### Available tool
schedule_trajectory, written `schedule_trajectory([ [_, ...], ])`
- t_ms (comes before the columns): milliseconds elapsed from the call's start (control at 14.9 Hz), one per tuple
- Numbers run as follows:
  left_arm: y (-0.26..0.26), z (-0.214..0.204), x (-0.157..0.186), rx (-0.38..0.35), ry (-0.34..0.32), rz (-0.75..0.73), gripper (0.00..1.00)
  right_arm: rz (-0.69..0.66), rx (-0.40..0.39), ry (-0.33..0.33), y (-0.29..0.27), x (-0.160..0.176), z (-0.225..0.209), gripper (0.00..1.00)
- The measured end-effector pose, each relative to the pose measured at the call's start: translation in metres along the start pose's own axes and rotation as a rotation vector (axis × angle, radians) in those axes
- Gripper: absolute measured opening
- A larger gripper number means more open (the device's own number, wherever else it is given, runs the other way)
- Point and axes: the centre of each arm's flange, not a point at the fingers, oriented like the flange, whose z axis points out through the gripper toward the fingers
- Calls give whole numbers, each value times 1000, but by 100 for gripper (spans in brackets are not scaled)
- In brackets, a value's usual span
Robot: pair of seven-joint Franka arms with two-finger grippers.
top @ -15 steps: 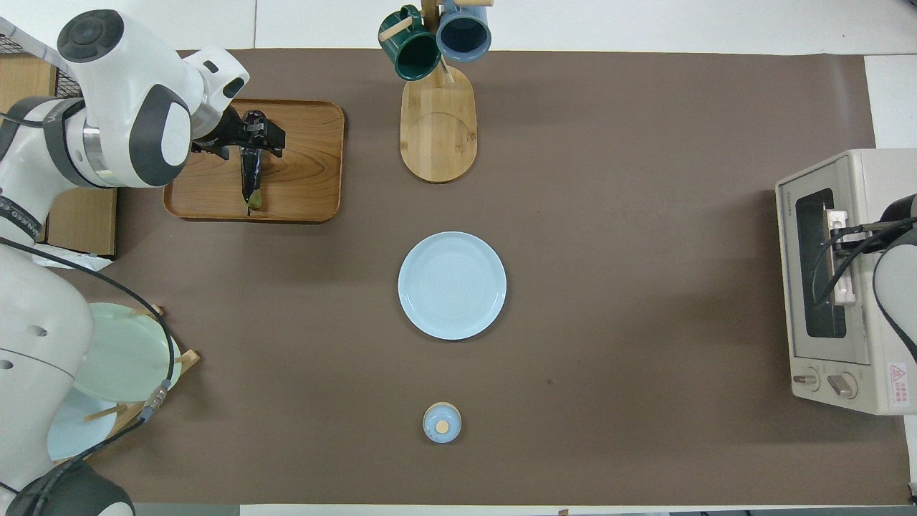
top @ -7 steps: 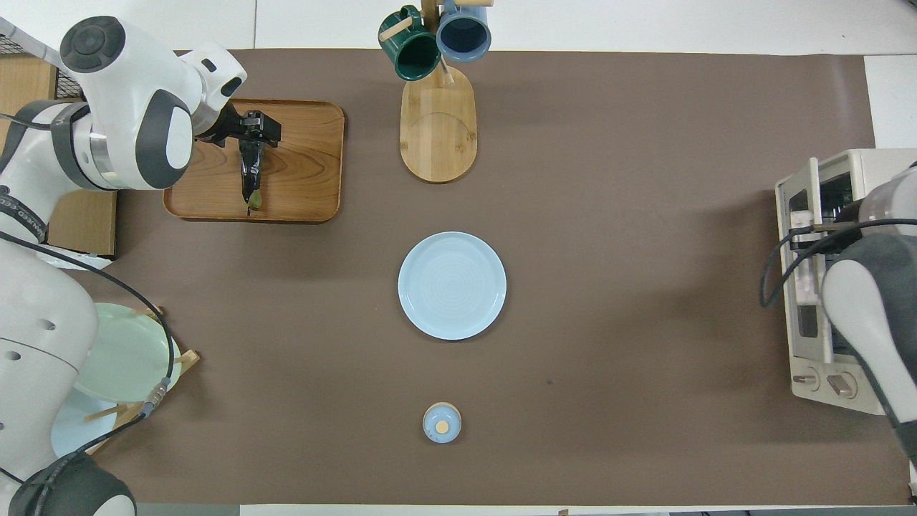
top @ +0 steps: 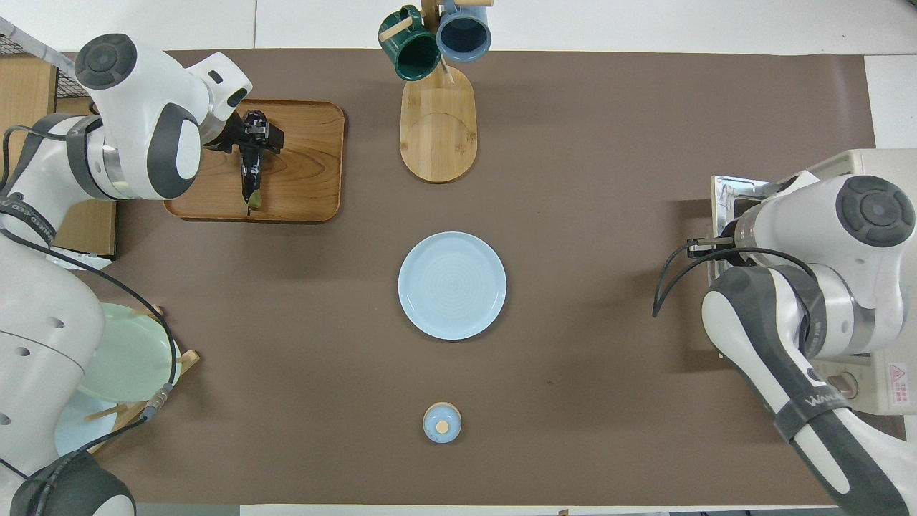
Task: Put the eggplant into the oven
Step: 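Grasp the purple eggplant with the left gripper while the right gripper reaches the oven, then carry the eggplant onto the blue plate with the left gripper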
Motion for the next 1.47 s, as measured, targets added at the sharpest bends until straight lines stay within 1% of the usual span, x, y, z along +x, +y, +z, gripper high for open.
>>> schedule_trajectory([
  [67, 0, 1, -1, 0, 0, 1, 88, -3, -1, -4, -2, 0, 5, 1],
  [134, -1, 3, -2, 1, -3, 1, 80, -4, -1, -7, -3, 1, 9, 1],
  [201, -3, 4, -2, 1, -5, -1, 62, -6, -2, -10, -3, 1, 12, 1],
  [335, -8, 1, -3, 3, -20, -8, 41, -6, -1, -8, -4, 0, 18, 1],
  [469, -9, -16, -2, -11, -64, -19, 41, -4, 1, -7, -5, -2, 24, 1],
  [536, -4, -34, 1, -37, -67, -32, 41, 4, 7, -9, -5, -3, 26, 1],
  [603, 2, -58, 3, -62, -55, -54, 41, 17, 16, -18, -5, -5, 29, 1],
  [737, 21, -113, -5, -85, -49, -109, 41, 33, 39, -37, -10, -10, 35, 1],
  [804, 40, -141, -16, -91, -57, -128, 41, 31, 52, -39, -19, -11, 34, 1],
  [938, 98, -176, -42, -89, -78, -164, 41, 19, 62, -42, -40, -10, 27, 1],
  [1005, 134, -183, -55, -88, -87, -170, 41, 16, 62, -51, -46, -8, 20, 1],
  [1139, 205, -177, -85, -82, -107, -169, 41, 14, 63, -61, -47, 0, -2, 1],
  [1206, 234, -167, -99, -84, -104, -160, 41, 18, 66, -51, -44, 5, -16, 7],
  [1273, 259, -151, -113, -89, -92, -149, 41, 25, 68, -41, -40, 9, -29, 16],
  [1340, 278, -133, -126, -95, -80, -140, 41, 34, 70, -38, -34, 10, -39, 28],
  [1407, 293, -114, -139, -99, -71, -130, 41, 46, 72, -43, -27, 9, -46, 38],
  [1474, 306, -94, -153, -99, -70, -122, 41, 62, 72, -62, -17, 6, -51, 48],
])
